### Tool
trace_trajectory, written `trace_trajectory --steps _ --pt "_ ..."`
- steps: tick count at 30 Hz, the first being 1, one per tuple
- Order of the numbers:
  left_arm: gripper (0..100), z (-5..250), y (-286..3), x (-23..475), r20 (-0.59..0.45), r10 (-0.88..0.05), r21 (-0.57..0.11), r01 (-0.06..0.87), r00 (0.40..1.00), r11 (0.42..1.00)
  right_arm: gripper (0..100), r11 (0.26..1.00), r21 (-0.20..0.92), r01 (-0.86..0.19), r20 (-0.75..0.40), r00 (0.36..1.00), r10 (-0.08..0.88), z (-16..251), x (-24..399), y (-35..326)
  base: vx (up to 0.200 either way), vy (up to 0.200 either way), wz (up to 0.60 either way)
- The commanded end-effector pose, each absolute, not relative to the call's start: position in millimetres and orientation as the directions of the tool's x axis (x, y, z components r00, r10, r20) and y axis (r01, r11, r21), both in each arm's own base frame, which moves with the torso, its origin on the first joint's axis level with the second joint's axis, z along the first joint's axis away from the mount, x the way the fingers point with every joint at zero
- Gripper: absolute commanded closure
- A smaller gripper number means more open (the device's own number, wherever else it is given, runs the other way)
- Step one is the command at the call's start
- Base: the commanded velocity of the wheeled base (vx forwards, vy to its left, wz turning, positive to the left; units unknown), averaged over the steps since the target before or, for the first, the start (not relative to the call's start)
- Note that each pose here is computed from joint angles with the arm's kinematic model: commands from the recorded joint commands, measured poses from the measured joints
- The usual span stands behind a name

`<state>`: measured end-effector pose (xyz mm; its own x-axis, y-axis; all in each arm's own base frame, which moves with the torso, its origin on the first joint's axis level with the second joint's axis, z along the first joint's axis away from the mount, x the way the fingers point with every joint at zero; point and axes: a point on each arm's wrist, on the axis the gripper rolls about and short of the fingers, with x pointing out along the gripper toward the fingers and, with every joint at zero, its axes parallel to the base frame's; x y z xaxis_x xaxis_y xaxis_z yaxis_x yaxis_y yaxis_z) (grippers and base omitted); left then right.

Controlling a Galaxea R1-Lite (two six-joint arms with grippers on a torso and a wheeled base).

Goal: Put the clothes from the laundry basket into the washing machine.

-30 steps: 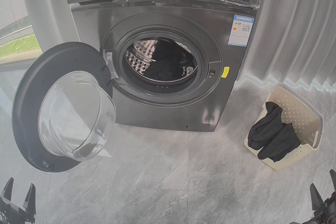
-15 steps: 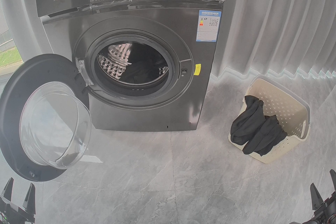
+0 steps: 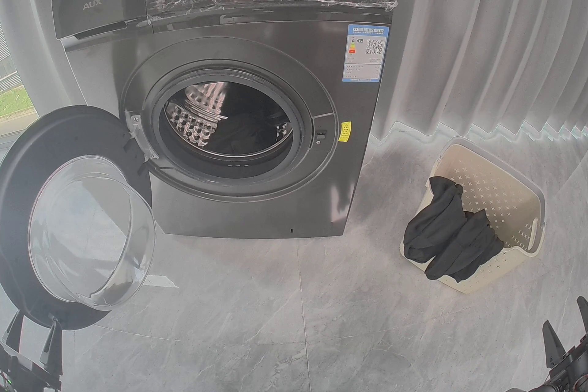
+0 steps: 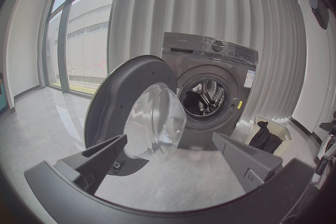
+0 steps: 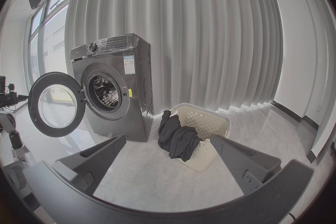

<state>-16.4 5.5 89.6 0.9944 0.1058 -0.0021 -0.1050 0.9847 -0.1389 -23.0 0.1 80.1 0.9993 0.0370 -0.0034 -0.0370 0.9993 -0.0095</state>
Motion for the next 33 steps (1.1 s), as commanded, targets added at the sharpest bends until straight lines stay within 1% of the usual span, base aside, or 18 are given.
trace_trajectory --steps 1,5,15,21,32,33 --pt "0 84.7 5.4 -15.2 -0.021 0.106 -0.135 -0.108 0.994 0.985 0 0.999 -0.011 -0.037 -0.005 0.999 0.037 75.3 -22.9 0.1 0.0 0.0 -0.6" --pt "0 84.7 5.4 -15.2 -0.021 0.106 -0.135 -0.108 0.994 0.985 0 0.999 -0.011 -0.037 -0.005 0.999 0.037 75.3 -22.9 0.1 0.0 0.0 -0.6" --pt "0 84.7 5.5 -15.2 -0.021 0.109 -0.135 -0.111 0.994 0.985 0 0.999 -0.011 -0.035 -0.005 0.999 0.035 75.3 -22.9 0.1 0.0 0.0 0.0" --pt "0 84.7 5.5 -15.2 -0.021 0.107 -0.137 -0.109 0.994 0.985 0 0.999 -0.011 -0.037 -0.005 0.999 0.037 75.3 -22.9 0.1 0.2 0.0 0.0" --pt "0 84.7 5.5 -15.2 -0.021 0.107 -0.135 -0.109 0.994 0.985 0 0.999 -0.011 -0.037 -0.005 0.999 0.037 75.3 -22.9 0.1 0.0 0.0 0.0" --pt "0 84.7 5.5 -15.2 -0.021 0.107 -0.135 -0.109 0.994 0.985 0 0.999 -0.011 -0.038 -0.005 0.999 0.038 75.3 -22.9 0.1 0.0 0.0 -0.6"
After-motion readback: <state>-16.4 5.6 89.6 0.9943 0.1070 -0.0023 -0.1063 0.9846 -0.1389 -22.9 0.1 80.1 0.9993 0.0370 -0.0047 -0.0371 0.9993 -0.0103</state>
